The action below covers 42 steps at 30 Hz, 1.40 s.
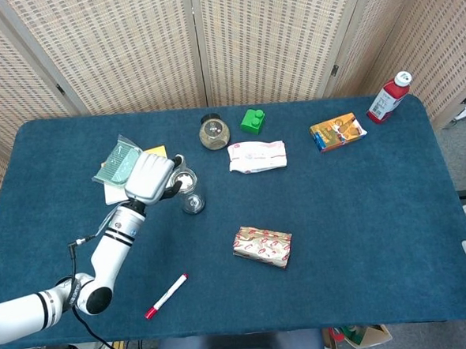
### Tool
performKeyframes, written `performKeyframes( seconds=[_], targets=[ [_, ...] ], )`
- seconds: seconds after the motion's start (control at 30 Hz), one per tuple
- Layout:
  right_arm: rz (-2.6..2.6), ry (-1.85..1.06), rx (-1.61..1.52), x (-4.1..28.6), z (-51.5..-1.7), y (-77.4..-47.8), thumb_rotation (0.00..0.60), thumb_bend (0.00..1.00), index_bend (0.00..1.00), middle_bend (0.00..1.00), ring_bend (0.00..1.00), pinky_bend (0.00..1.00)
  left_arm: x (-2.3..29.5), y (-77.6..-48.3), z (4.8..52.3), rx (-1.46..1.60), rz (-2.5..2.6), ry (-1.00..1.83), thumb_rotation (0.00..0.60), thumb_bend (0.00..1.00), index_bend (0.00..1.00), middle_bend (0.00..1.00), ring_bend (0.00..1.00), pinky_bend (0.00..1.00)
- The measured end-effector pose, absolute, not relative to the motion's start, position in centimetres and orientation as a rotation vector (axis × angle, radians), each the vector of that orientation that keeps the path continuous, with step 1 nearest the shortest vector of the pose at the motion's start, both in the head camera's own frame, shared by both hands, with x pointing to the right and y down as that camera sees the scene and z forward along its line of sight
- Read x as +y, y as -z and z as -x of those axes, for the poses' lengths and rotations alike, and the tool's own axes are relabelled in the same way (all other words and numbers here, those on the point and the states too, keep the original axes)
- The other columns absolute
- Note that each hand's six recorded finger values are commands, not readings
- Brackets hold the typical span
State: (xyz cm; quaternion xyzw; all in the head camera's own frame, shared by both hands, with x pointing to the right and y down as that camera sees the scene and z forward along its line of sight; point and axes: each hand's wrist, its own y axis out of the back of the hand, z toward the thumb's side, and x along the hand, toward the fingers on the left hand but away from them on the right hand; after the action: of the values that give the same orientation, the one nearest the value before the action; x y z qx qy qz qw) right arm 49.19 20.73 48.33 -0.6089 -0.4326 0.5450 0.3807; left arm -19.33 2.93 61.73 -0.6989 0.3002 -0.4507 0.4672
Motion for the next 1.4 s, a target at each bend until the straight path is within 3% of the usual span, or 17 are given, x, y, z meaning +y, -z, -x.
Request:
performKeyframes(
  seconds=[0.33,0.7,1.03,1.4],
  targets=[
    [1.558,-1.39,-1.102,20.5,-49.1,-48.3,0.6,0.3,0.02,0.19,0.08,0.23,3.7,-60.5,22.2,0.856,1.731,1.157,0.6,0.34,0.39,0.88,0.84,1.0],
    [1.562,-1.388,-1.1,20.4,-48.9,-48.3,0.6,0.3,0.02,0.19,0.08,0.23,4.7,-59.8,24.1,0.874,1.778,1.185,0.6,0.34,0.29,0.9,0.85,1.0],
    [1.563,-1.404,-1.102,20.3,-49.3,-48.3,0.6,0.3,0.02,0.19,0.08,0.23,6.2,-59.2,27.1,0.946,1.73,1.235,0.6,0.34,0.24,0.7,0.64,0.99],
    [1.574,-1.412,-1.091,20.1,-49.3,-48.7,0.6,0.3,0.02,0.19,0.08,0.23,8.4,-58.9,30.9,0.999,1.672,1.333,0.6,0.34,0.24,0.46,0.44,0.68]
  ],
)
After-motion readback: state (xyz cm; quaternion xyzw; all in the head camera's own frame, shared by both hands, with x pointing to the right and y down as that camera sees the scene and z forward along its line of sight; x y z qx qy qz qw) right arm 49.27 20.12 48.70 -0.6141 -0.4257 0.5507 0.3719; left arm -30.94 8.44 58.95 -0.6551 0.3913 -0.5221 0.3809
